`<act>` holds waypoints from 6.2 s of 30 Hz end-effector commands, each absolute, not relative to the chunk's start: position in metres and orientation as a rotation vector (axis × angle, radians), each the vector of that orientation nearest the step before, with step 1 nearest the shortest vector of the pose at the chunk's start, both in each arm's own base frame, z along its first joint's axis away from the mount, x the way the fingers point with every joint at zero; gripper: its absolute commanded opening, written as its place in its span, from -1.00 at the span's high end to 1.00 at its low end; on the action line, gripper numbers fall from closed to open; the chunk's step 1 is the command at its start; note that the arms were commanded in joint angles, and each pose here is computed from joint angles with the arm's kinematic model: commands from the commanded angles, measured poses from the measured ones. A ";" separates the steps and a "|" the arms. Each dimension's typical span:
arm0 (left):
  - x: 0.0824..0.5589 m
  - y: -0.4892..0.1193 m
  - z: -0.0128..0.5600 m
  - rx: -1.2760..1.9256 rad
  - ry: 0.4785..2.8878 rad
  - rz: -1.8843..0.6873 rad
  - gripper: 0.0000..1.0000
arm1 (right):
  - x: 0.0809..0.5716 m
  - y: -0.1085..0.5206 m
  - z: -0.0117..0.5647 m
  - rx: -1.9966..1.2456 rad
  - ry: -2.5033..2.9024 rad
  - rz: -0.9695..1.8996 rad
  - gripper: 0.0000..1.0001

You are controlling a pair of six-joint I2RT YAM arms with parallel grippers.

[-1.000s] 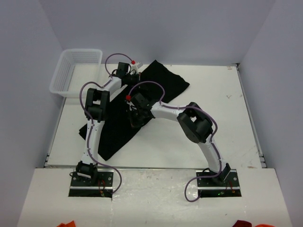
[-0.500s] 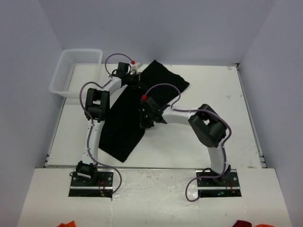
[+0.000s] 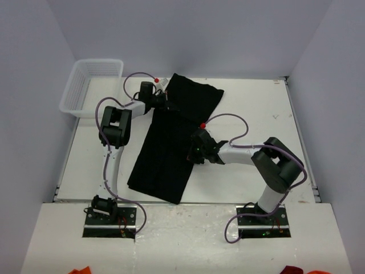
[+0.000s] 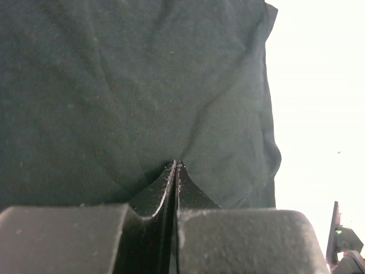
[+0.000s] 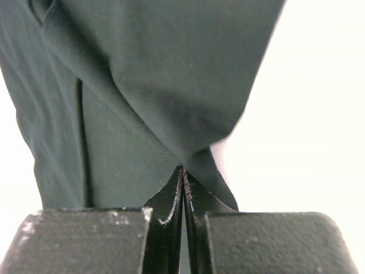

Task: Fold and stack the t-shirts
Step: Rotate the tshirt 90 degrees, then grab the bottom of the folded rectangular tshirt with both arms

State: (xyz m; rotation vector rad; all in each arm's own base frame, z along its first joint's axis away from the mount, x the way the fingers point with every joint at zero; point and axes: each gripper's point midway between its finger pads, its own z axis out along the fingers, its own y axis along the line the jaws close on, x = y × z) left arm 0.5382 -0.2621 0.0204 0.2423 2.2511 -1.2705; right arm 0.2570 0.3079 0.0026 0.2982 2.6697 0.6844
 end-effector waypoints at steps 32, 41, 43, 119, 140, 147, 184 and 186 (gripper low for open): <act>0.602 -0.265 0.004 0.130 2.193 -1.239 1.00 | 0.183 0.162 -0.051 0.541 2.824 -0.139 1.00; 0.595 -0.240 -0.002 0.092 2.213 -1.218 1.00 | 0.212 0.169 -0.018 0.329 2.742 -0.113 0.70; 0.593 -0.242 0.013 0.114 2.182 -1.220 1.00 | 0.228 0.177 0.006 0.238 2.679 -0.060 0.53; 0.301 -0.297 -0.048 0.370 2.746 -0.774 1.00 | 0.160 0.199 -0.008 0.326 2.814 0.055 1.00; 0.257 -0.257 -0.006 0.364 2.682 -0.649 1.00 | 0.164 0.185 0.042 0.116 2.726 0.045 1.00; 0.266 -0.270 0.008 0.406 2.641 -0.687 1.00 | 0.140 0.188 0.074 0.099 2.670 0.185 0.82; 0.203 -0.218 0.117 0.230 2.397 -0.698 0.49 | 0.120 0.166 0.006 0.580 2.627 0.442 0.01; 0.203 -0.217 0.119 0.230 2.392 -0.692 0.49 | 0.118 0.170 0.004 0.585 2.641 0.456 0.04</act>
